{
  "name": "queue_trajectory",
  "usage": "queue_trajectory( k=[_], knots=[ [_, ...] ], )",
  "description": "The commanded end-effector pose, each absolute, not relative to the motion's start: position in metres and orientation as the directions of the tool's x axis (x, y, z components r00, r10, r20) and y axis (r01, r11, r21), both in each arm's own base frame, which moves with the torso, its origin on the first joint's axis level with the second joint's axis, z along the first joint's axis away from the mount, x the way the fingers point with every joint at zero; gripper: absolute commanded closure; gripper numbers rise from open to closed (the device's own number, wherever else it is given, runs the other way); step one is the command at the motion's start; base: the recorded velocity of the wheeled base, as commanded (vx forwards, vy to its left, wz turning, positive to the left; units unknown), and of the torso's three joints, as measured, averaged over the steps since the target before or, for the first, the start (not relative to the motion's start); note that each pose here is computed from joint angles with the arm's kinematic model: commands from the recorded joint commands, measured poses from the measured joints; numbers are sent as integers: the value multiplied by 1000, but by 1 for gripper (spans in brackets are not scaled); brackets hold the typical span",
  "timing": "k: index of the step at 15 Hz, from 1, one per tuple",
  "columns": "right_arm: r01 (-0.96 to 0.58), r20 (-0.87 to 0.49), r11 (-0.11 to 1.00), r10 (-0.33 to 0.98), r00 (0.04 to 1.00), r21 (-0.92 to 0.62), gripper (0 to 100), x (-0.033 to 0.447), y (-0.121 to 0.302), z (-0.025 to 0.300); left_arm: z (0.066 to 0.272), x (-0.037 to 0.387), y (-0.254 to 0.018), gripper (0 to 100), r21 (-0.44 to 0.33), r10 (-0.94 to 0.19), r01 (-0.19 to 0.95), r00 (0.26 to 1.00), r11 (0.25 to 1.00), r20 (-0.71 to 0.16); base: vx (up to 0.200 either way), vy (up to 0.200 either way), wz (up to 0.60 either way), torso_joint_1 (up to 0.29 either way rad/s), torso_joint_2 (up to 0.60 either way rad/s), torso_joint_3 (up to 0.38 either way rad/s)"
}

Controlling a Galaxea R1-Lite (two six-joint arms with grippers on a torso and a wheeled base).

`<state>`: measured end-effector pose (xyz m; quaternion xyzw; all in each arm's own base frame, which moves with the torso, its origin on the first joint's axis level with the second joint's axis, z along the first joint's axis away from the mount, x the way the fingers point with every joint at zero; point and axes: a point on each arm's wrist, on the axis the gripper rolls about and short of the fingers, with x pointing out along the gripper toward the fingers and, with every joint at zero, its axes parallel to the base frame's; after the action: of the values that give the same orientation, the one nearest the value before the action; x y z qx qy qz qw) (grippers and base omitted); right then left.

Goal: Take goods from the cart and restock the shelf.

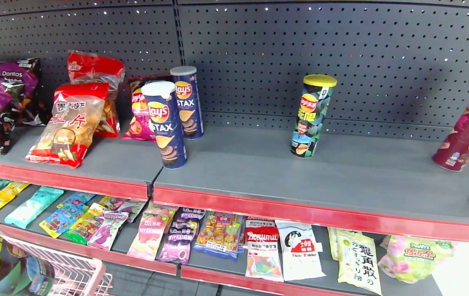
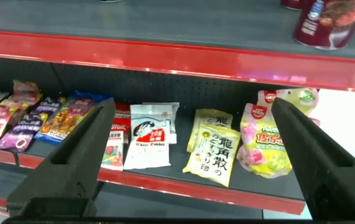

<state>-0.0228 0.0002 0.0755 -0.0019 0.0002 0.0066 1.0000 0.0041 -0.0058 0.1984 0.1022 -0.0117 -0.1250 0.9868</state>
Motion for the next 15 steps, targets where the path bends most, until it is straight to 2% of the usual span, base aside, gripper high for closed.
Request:
queue_trajectory(
  k=[1,3,4,5,6,7,9,10,12,13,15],
  knots=[
    [-14,0,1000,14,1000,-2,0,-23,0,75,199,2,-6,100,149,-247,243,969,958,9,0,0,0,0,0,0],
    [-11,3,1000,11,1000,-15,0,-23,0,76,197,-2,-6,100,117,-243,239,970,964,21,0,0,0,0,0,0],
    [-18,55,1000,18,998,-16,0,-26,0,93,194,-4,-6,100,112,-234,232,972,966,6,0,0,0,0,0,0],
    [-23,69,1000,21,997,15,0,-23,0,145,190,-8,-6,100,105,-227,225,974,969,-1,0,0,0,0,0,0],
    [-34,70,998,31,997,51,0,-18,0,171,187,-9,-6,100,100,-227,227,974,969,-15,0,0,0,0,0,0],
    [-151,95,987,145,985,60,0,-7,2,219,181,-8,-5,100,93,-221,224,974,970,-45,0,0,0,0,0,0],
    [-286,25,957,287,957,-44,0,28,7,248,174,-6,-5,100,83,-227,233,971,969,-79,0,0,0,0,0,0],
    [-347,-13,937,347,938,-36,0,52,11,261,171,-4,-5,100,70,-230,237,969,969,-95,0,0,0,0,0,0],
    [-448,-75,894,445,892,-24,0,80,20,267,170,-5,-5,100,64,-231,237,968,969,-94,0,0,0,0,0,0],
    [-543,-126,839,538,834,-10,0,111,38,264,171,-5,-5,100,65,-224,230,970,971,-91,0,0,0,0,0,0],
    [-563,-110,826,559,822,-13,0,156,55,259,172,-6,-5,100,66,-219,225,972,972,-82,0,0,0,0,0,0]
  ],
)
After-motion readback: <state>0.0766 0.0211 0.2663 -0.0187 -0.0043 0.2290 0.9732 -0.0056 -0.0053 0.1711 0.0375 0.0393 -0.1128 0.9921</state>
